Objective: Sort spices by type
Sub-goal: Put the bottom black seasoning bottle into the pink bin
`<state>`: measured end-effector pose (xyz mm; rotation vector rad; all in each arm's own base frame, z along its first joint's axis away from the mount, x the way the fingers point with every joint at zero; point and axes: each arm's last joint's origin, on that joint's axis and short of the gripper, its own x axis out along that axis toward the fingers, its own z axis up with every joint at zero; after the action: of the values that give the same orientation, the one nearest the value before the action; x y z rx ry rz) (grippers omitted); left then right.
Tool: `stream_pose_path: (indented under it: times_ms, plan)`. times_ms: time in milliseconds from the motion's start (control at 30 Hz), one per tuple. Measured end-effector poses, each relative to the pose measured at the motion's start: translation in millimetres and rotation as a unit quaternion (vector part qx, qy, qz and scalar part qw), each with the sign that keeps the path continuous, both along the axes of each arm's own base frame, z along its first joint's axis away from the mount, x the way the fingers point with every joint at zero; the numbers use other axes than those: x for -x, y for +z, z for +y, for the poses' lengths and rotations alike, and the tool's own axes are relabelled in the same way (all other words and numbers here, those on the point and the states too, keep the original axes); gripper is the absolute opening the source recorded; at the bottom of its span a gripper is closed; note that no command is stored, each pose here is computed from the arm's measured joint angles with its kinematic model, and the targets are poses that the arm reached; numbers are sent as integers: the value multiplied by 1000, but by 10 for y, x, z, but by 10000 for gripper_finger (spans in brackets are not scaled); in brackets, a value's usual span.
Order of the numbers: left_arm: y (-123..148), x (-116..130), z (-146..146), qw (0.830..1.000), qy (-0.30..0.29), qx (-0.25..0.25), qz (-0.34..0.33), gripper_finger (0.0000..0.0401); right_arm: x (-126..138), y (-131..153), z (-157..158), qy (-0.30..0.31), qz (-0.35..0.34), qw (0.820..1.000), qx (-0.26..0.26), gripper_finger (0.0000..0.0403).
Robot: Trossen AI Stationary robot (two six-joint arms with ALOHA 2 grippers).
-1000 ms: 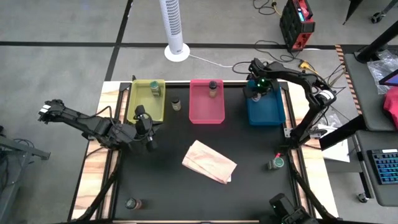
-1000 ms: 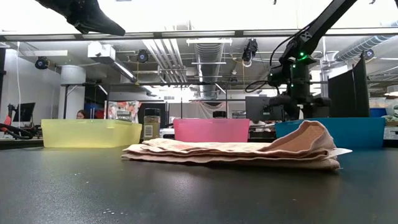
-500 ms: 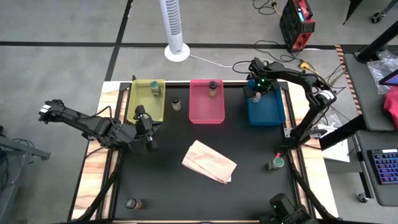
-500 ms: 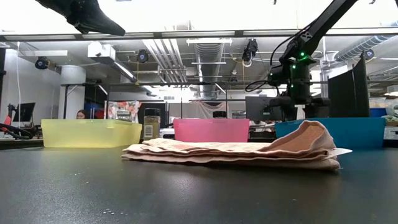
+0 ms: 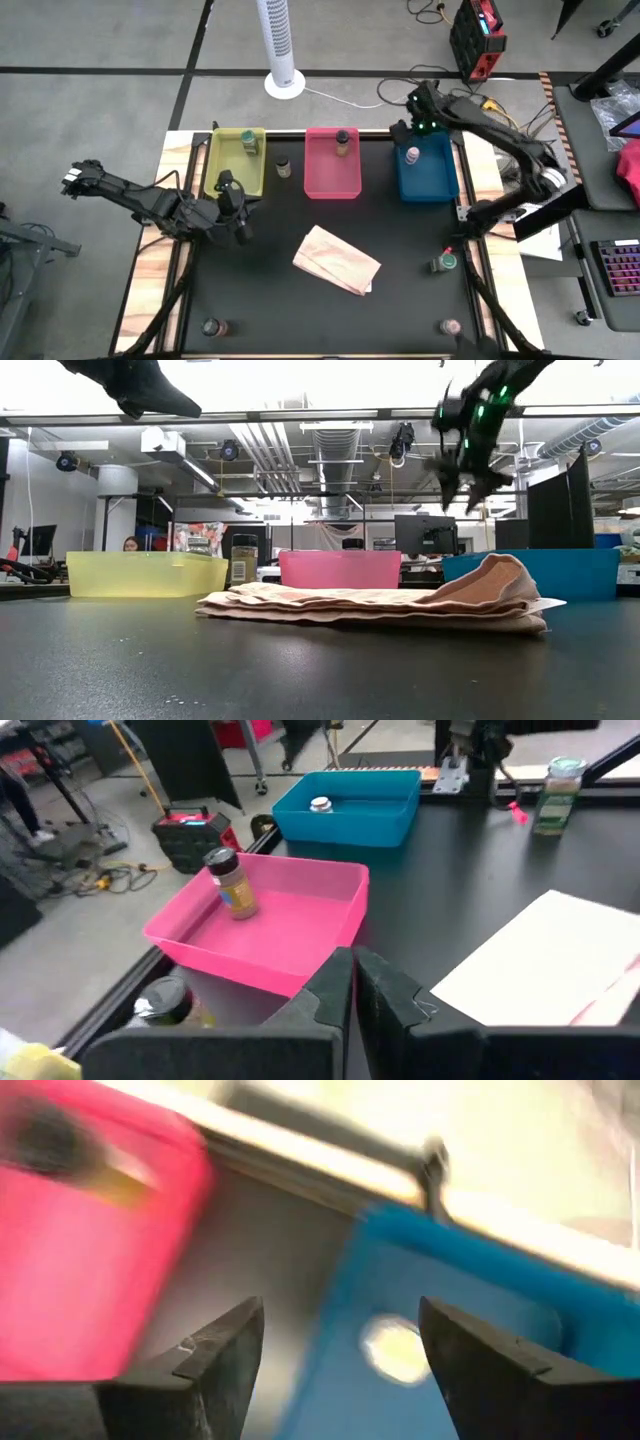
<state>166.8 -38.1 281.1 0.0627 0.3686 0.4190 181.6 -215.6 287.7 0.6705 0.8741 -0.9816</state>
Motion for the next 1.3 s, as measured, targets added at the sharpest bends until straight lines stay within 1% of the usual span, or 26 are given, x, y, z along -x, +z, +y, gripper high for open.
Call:
stream_pose_path:
  times_ms: [67, 133, 200, 267, 333, 433, 533, 633, 700, 800, 867, 967, 1067, 1133, 1233, 1300]
  plan:
    - [1, -37, -27, 1000, -6, 12, -10, 0, -100, 161, 256, 31, -30, 997, 59, 248]
    - [-11, -85, -76, 1000, -14, 16, -15, 0, -188, 284, 552, 69, -60, 990, 111, 241]
    - [-23, -155, -147, 999, -25, 20, -25, 0, -260, 344, 852, 111, -90, 977, 156, 235]
    - [-45, -210, -228, 999, -38, 21, -18, 0, -316, 332, 1122, 162, -122, 962, 185, 230]
    - [-27, -257, -310, 998, -46, 32, -13, 0, -371, 272, 1368, 217, -149, 944, 199, 225]
    - [32, -300, -427, 997, -48, 62, 5, 0, -431, 134, 1681, 288, -170, 920, 202, 219]
    - [70, -305, -548, 991, -45, 110, 57, 0, -501, -54, 1927, 342, -180, 901, 199, 213]
    - [97, -250, -678, 976, -38, 168, 132, 0, -601, -211, 2117, 382, -192, 881, 201, 206]
    - [118, -205, -763, 958, -32, 212, 193, 0, -668, -285, 2216, 404, -191, 871, 201, 202]
    - [174, -163, -911, 925, -28, 267, 267, 0, -771, -392, 2309, 423, -184, 865, 197, 195]
    - [206, -148, -1022, 911, -36, 279, 303, 0, -833, -455, 2332, 426, -181, 864, 195, 191]
    - [239, -132, -1169, 903, -48, 266, 333, 0, -911, -549, 2344, 428, -175, 866, 190, 185]
    - [258, -105, -1339, 889, -75, 267, 363, 0, -976, -632, 2349, 426, -170, 869, 186, 180]
    - [262, -74, -1447, 884, -83, 265, 376, 0, -1013, -672, 2354, 426, -170, 869, 185, 177]
    - [225, -26, -1556, 880, -70, 266, 386, 0, -1063, -717, 2360, 429, -175, 867, 185, 172]
    - [179, 13, -1631, 876, -57, 279, 391, 0, -1093, -725, 2363, 429, -182, 864, 190, 169]
